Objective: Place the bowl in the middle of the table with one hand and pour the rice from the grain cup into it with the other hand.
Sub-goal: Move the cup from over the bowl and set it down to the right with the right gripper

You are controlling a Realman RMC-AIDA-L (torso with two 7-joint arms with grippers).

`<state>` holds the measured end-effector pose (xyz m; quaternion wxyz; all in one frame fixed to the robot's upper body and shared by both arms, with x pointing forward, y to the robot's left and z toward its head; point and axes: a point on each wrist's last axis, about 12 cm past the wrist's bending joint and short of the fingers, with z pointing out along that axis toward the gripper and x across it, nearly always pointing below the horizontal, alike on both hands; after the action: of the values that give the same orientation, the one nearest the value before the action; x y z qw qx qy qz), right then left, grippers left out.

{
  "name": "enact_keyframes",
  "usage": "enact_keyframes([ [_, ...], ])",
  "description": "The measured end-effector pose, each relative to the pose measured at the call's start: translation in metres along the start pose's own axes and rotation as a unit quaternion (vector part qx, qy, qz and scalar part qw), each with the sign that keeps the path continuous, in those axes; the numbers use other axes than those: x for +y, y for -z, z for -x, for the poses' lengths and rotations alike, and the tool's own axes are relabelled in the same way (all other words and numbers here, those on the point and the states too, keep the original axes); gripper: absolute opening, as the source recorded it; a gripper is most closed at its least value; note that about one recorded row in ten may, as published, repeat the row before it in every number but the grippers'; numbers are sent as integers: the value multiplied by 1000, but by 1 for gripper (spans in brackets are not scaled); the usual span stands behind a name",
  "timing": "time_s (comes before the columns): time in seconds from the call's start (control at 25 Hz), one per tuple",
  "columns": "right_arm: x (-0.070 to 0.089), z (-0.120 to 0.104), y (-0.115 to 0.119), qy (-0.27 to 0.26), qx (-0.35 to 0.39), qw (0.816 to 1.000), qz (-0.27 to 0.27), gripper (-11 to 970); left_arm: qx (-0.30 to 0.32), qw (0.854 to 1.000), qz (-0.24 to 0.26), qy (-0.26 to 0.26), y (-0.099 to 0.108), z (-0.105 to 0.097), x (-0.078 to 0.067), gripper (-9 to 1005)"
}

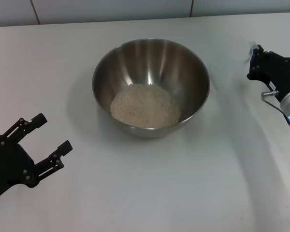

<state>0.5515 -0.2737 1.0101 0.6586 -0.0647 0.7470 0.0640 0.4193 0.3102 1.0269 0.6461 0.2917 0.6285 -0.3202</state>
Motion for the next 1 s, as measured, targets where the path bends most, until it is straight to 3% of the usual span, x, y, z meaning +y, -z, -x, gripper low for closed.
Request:
enact_keyframes([
  [0.88,3,-16,12,-22,35,999,-8,85,2,1000,1,5,10,-2,-6,834],
  [1.0,4,-18,14,-22,38,999,-6,175,1,1000,1,6,10,-2,-6,835],
])
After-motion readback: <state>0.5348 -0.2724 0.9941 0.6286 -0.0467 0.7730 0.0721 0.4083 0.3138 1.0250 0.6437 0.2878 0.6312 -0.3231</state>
